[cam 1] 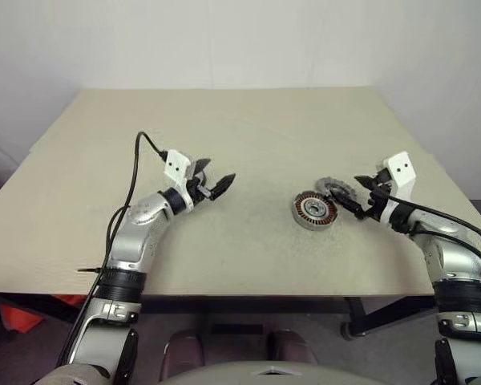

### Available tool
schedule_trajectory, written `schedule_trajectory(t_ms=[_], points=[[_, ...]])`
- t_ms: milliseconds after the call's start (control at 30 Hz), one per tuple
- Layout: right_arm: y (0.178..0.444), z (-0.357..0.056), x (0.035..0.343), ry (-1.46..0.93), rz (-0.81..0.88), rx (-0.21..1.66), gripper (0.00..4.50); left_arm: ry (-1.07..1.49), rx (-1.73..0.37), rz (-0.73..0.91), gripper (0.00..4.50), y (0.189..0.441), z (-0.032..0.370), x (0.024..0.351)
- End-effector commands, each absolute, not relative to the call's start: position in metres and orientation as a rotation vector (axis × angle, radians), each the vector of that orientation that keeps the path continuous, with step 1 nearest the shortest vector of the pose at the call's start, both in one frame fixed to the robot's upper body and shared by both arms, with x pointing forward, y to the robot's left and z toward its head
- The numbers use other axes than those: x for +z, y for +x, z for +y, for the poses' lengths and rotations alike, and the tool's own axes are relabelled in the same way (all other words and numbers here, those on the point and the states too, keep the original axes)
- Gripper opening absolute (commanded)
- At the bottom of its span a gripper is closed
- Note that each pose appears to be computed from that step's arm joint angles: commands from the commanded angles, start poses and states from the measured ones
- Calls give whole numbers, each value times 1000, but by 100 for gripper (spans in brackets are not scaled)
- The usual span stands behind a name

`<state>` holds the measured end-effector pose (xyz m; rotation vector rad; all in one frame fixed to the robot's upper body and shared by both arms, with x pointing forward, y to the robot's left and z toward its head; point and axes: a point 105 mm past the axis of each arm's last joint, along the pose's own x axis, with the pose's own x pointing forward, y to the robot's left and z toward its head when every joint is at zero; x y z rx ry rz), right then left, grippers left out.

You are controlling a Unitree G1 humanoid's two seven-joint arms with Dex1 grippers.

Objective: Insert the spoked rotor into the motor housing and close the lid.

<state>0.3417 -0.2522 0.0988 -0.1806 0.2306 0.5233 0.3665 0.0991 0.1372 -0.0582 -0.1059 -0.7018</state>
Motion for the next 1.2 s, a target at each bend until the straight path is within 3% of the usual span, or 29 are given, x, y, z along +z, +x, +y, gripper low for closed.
schedule_trajectory(t_ms=[33,1200], points=[[342,-242,114,-200,176,567,450,-51,-704,-148,449,367,101,148],[336,-238,114,-248,200,631,450,-52,-754,-101,449,360,96,137]])
